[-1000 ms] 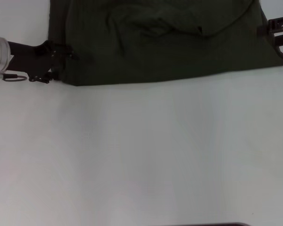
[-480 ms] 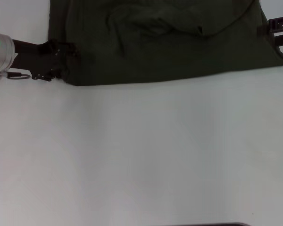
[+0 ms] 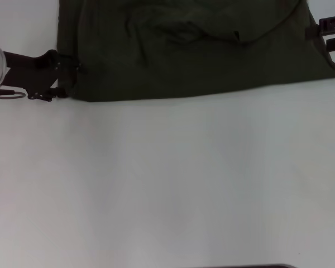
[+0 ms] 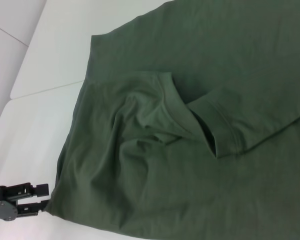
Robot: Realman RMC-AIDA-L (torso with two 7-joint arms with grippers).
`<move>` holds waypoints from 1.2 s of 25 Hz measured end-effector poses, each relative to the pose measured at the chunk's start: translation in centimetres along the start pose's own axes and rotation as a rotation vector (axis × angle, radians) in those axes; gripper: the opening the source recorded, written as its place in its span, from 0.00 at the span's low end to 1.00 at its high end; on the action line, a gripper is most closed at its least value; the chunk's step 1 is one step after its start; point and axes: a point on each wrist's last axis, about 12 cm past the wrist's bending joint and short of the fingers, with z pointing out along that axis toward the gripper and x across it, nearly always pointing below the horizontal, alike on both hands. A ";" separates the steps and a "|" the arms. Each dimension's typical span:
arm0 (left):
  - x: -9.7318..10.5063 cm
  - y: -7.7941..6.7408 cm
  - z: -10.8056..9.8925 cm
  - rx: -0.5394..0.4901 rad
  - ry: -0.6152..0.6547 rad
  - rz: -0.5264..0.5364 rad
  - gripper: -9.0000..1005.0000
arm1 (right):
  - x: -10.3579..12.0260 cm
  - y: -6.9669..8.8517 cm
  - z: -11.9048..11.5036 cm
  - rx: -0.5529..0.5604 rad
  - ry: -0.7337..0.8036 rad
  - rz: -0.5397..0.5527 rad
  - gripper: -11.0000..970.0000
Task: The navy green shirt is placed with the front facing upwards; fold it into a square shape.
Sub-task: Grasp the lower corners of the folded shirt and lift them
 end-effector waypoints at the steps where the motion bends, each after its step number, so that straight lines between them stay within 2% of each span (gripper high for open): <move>1: 0.0 0.1 0.0 -0.002 0.002 -0.005 0.81 | 0.0 0.0 0.0 0.000 -0.001 -0.001 0.97; 10: 0.3 0.9 -0.5 -0.002 0.024 -0.034 0.81 | -0.2 -0.1 -0.2 0.004 -0.011 0.001 0.97; 30: 0.5 -0.1 0.0 0.006 0.045 -0.033 0.80 | 0.0 -0.3 -0.4 -0.001 -0.018 0.014 0.97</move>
